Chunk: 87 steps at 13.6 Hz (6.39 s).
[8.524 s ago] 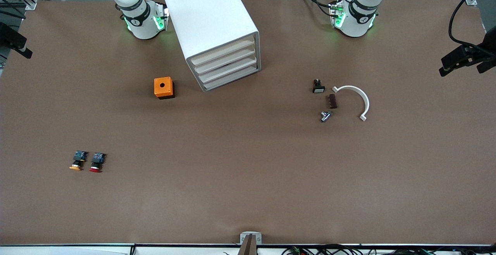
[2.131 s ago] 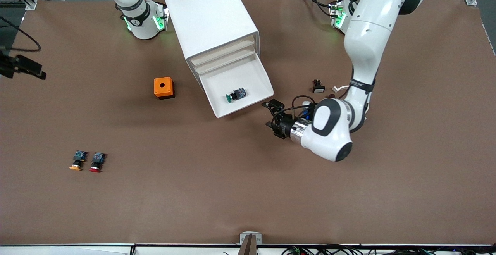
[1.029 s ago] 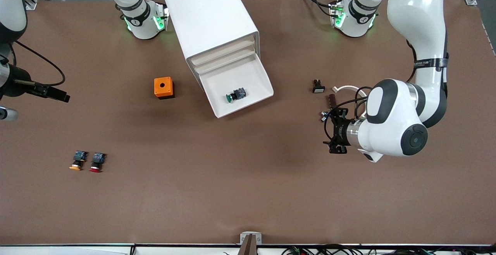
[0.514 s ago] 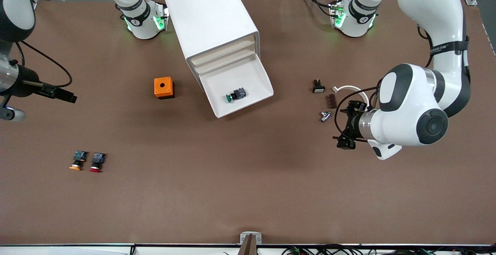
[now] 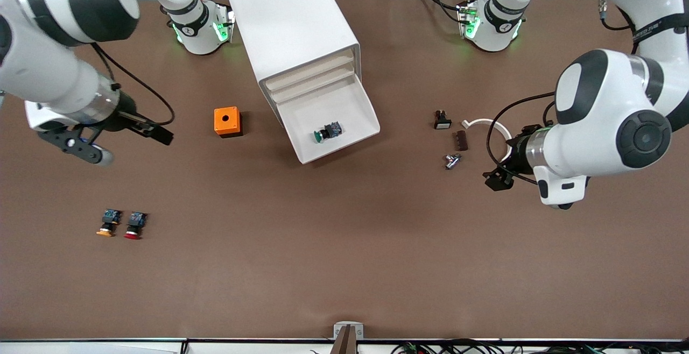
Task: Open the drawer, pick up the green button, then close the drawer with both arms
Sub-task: 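Reach the right gripper into the drawer and grasp the green button, then lift the green button out with the right gripper while the left gripper reaches the drawer, then push the drawer shut with the left gripper while the right gripper carries the button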
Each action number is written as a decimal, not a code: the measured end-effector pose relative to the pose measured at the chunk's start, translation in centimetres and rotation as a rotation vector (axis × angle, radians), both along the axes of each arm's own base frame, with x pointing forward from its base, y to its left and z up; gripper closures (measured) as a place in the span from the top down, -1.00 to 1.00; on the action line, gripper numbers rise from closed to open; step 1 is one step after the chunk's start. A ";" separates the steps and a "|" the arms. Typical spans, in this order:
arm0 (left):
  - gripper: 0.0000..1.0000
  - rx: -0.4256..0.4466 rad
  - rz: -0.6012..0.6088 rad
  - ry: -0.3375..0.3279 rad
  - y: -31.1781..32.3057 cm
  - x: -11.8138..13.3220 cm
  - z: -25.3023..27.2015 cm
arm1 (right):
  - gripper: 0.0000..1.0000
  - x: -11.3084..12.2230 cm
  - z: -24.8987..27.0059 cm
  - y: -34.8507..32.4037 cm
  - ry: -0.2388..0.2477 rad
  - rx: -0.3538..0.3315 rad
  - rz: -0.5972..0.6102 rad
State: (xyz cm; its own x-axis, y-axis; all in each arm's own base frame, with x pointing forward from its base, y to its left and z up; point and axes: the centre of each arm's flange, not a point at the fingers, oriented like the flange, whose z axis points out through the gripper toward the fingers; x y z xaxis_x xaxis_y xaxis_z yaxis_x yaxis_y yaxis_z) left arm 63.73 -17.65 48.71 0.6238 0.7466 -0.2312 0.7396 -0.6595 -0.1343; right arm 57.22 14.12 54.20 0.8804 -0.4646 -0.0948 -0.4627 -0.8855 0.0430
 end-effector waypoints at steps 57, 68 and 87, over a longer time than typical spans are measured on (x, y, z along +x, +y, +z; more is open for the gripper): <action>1.00 -0.076 -0.690 -0.122 -8.6 -1.4 -10.8 | -0.17 4.3 -14.6 14.5 -0.039 -0.027 -0.079; 1.00 -0.083 -0.505 -0.222 -26.1 -7.5 -22.0 | -0.17 6.9 -24.1 0.1 -0.100 0.001 0.207; 1.00 -0.220 -0.292 -0.071 -41.1 -22.7 -27.0 | -0.17 9.9 -34.2 -16.8 -0.126 -0.023 0.304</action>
State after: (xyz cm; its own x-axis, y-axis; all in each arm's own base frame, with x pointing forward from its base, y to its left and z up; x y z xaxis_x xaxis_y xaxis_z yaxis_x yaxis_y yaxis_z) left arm 41.07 -58.70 21.67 0.8234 0.4720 -0.3151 0.5185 -0.8514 0.0793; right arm 67.15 -2.72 20.04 0.9833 -0.1794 0.0311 -0.1802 -0.9833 0.0243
